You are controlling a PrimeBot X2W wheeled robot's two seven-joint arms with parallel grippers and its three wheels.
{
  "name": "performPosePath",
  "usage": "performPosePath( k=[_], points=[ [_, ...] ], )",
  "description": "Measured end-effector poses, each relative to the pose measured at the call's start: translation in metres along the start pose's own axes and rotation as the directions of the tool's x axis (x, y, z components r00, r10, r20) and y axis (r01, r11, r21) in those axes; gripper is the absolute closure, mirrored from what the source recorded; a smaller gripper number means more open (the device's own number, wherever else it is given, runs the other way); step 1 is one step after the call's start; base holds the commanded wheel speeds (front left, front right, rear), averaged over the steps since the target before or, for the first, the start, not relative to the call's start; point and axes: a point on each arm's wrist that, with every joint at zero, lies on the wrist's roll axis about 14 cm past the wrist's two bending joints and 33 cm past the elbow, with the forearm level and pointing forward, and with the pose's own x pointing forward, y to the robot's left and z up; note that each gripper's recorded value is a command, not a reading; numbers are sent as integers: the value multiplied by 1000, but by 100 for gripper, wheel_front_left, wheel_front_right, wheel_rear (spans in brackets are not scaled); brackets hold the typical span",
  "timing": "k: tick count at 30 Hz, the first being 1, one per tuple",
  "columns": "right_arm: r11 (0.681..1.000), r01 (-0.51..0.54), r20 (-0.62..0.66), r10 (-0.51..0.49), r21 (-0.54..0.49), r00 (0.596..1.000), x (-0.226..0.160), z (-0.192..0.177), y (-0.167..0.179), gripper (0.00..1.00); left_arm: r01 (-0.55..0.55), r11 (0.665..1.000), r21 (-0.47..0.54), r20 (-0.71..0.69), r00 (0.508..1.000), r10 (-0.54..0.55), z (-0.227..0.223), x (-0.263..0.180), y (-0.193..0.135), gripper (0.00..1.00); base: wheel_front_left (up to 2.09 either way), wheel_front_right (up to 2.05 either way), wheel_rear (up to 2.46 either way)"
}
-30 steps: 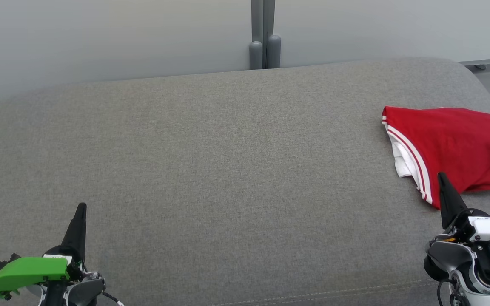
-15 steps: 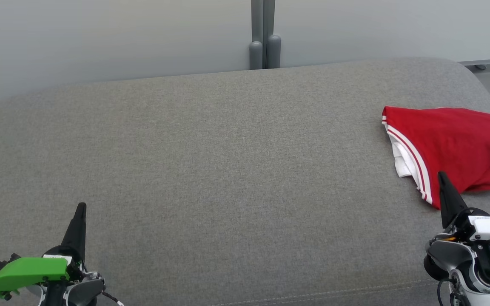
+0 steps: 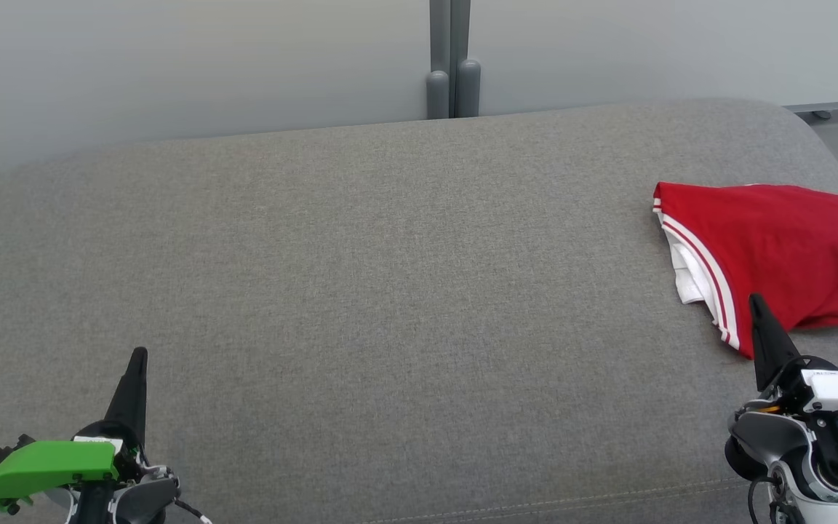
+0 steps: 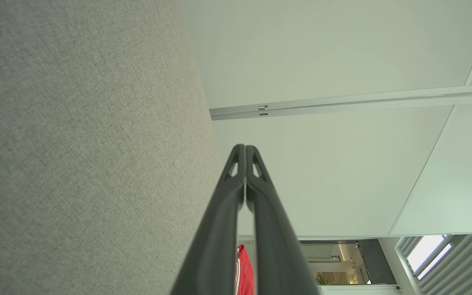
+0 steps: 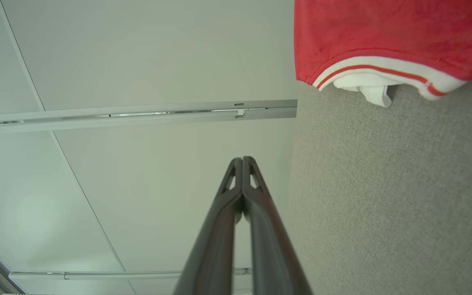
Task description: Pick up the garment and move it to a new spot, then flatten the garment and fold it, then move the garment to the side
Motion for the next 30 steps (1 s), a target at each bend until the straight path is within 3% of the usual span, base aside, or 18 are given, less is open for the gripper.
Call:
performPosePath(
  k=[30],
  points=[
    [1000, -4, -6, 4, 1, 1000, 0, -1, 1, 100, 0, 1000, -1, 1, 1000, 0, 0, 0, 0, 100, 0, 0, 0]
  ],
)
